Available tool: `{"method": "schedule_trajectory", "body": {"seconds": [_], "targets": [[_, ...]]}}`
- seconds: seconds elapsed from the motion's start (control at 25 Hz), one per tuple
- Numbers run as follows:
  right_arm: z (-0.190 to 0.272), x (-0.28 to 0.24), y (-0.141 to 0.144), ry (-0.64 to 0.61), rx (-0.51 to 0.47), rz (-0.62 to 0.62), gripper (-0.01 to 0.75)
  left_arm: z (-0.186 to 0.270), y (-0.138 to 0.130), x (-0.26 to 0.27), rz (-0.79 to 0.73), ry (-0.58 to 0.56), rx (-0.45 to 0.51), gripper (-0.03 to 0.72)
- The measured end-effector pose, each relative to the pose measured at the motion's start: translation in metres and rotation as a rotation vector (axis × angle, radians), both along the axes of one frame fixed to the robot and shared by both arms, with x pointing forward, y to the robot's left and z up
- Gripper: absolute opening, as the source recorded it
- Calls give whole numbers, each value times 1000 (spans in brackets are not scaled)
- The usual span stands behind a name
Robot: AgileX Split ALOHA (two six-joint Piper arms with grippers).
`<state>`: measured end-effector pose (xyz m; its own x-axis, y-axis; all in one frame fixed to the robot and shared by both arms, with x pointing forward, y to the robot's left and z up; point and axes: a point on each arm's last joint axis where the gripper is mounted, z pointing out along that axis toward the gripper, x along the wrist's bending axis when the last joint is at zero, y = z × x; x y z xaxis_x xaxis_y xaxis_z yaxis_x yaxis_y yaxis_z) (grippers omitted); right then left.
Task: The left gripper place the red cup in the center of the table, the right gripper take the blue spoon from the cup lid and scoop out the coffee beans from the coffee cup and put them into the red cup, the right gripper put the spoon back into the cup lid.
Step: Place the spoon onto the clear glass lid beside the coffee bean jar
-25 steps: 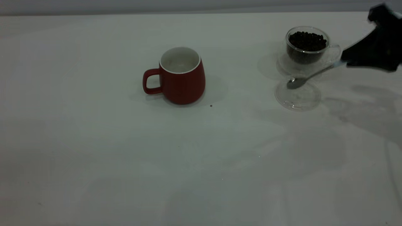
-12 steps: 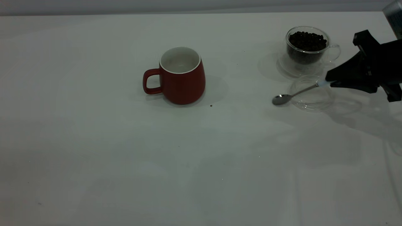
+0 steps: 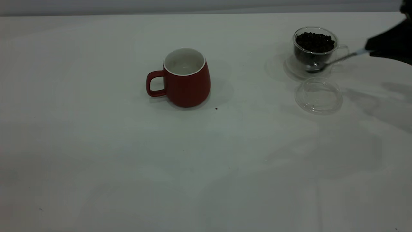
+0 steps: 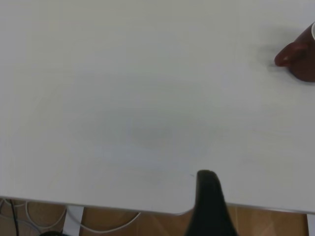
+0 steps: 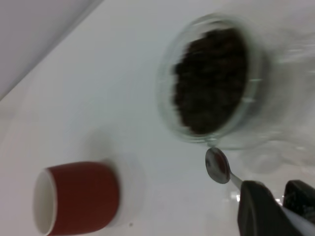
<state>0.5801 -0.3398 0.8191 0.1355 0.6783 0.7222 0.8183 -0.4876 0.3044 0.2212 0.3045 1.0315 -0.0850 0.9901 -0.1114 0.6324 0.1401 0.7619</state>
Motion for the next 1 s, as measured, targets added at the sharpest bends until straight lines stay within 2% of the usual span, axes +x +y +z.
{"method": "schedule_trajectory", "body": {"seconds": [0.48,0.76,1.0], "targets": [[-35,-11,-2,107,20,-1,102,0,0,0,1,0,-1,587],[-44,-13,-1,128,45,-26,102,0,0,0,1,0,-2,587],[-60,-19,5,154,125,-16,102,0,0,0,1,0,-2,587]]}}
